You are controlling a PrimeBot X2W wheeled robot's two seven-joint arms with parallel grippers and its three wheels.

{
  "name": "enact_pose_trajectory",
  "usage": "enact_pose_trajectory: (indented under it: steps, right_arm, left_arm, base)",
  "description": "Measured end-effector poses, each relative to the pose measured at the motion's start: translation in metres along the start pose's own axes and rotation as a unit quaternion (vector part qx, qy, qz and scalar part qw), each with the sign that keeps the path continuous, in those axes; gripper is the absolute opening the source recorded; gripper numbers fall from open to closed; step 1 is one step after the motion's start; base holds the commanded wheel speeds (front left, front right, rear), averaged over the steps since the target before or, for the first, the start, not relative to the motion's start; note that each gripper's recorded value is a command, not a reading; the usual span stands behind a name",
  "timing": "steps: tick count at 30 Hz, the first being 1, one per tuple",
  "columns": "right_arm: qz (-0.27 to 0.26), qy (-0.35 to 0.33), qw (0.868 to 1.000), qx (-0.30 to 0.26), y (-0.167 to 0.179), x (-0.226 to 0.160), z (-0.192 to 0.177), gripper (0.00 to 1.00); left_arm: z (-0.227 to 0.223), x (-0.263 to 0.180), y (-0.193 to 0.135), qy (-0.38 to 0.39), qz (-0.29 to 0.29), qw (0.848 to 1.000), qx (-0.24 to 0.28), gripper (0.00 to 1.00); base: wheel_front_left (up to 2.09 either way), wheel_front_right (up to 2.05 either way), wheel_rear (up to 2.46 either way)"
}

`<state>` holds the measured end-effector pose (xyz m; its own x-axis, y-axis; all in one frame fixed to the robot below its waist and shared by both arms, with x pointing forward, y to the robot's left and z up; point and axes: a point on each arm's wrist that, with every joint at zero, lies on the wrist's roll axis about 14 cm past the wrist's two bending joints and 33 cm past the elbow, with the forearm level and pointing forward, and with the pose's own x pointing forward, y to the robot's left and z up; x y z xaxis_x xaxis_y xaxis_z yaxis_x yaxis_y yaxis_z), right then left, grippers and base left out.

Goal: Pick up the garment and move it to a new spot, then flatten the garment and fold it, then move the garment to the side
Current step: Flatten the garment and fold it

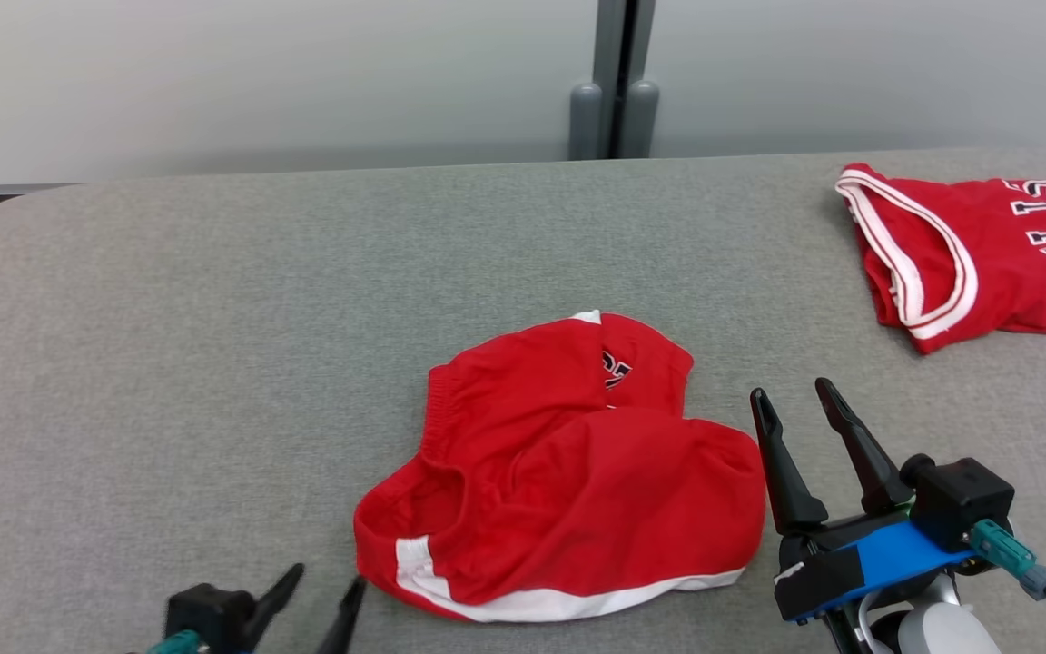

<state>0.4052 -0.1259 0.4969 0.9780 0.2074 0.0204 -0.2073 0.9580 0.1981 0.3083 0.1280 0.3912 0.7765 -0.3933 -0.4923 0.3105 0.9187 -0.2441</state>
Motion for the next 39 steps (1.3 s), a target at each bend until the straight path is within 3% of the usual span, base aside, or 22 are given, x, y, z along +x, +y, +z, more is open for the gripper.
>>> enact_pose_trajectory:
  steps: [7, 14, 19, 31, 35, 39]
  right_arm:
    - [0.009, 0.003, 1.000, 0.001, 0.007, -0.002, 0.001, 1.00]
    - [-0.007, -0.003, 1.000, -0.002, -0.003, -0.009, 0.007, 1.00]
    - [-0.019, -0.011, 1.000, -0.006, -0.010, -0.013, 0.013, 1.00]
    - [-0.047, 0.002, 0.999, -0.006, -0.029, -0.016, 0.008, 1.00]
    - [-0.065, 0.006, 0.998, -0.008, -0.041, -0.020, 0.005, 1.00]
    - [-0.082, 0.004, 0.997, -0.009, -0.052, -0.026, 0.006, 1.00]
  left_arm:
    - [0.045, -0.018, 0.028, -0.097, 0.064, 0.993, -0.029, 1.00]
    - [0.111, -0.028, 0.040, -0.235, 0.090, 0.967, -0.039, 1.00]
    - [0.116, -0.022, 0.041, -0.251, 0.094, 0.963, -0.043, 1.00]
    - [0.069, 0.074, -0.010, -0.041, -0.004, 0.998, -0.050, 1.00]
    - [0.041, 0.094, -0.027, 0.051, -0.040, 0.998, -0.016, 1.00]
    - [0.007, 0.096, -0.025, 0.146, -0.052, 0.987, 0.047, 1.00]
  base:
    - [0.00, 0.00, 0.00]
    - [0.00, 0.00, 0.00]
    - [0.00, 0.00, 0.00]
    - [0.00, 0.00, 0.00]
    - [0.00, 0.00, 0.00]
    - [0.00, 0.00, 0.00]
